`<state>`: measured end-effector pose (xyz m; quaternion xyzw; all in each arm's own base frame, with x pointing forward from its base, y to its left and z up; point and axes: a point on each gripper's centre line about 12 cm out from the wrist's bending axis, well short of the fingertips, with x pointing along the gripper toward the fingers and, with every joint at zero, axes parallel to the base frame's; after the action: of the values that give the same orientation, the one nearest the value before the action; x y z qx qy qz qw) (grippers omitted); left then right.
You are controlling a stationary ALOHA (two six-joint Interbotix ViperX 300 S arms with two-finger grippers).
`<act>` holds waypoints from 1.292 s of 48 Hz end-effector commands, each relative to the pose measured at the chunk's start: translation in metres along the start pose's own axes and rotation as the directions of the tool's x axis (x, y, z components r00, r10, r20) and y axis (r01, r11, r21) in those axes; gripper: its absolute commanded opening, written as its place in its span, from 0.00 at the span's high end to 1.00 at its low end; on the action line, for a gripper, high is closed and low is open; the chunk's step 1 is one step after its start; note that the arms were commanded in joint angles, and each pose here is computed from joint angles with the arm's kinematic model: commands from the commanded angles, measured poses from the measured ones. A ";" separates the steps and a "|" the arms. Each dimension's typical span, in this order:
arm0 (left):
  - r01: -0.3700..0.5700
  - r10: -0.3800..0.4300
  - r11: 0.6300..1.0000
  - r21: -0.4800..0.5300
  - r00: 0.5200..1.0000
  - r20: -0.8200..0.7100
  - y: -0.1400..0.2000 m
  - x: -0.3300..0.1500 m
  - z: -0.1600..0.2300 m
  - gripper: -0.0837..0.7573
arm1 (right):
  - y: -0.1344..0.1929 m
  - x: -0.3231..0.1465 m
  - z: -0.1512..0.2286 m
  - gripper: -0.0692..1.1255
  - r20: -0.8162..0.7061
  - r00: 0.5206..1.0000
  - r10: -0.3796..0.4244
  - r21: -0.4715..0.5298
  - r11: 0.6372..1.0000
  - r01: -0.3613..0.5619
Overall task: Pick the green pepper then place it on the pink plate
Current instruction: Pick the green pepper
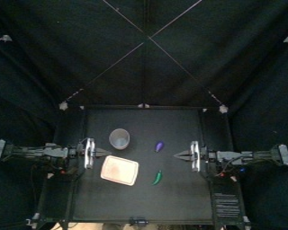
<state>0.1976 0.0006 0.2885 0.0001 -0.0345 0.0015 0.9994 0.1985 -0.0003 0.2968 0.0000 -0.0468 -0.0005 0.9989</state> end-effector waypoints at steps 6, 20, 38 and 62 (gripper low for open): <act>-0.006 0.005 1.000 -0.012 0.998 -0.067 0.001 0.005 0.004 0.80 | -0.003 0.006 -0.008 0.91 -0.059 0.998 -0.030 0.207 0.978 0.042; -0.021 0.019 1.000 -0.012 0.993 -0.113 0.004 0.004 -0.002 0.80 | 0.008 0.017 -0.036 0.84 -0.246 0.969 0.015 0.585 0.799 0.137; -0.074 0.072 0.997 -0.007 0.987 -0.142 0.014 0.001 -0.013 0.79 | 0.036 0.058 -0.087 0.03 -0.491 0.865 0.101 0.685 0.659 0.312; -0.095 0.092 0.995 -0.008 0.984 -0.154 0.018 0.000 -0.018 0.79 | 0.045 0.082 -0.163 0.11 -0.772 0.625 0.114 0.617 0.369 0.695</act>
<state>0.1968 0.0181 0.2657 -0.0083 0.0503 0.0464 0.9976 0.2873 0.0438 0.1401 0.5271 0.3524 -0.1714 0.7541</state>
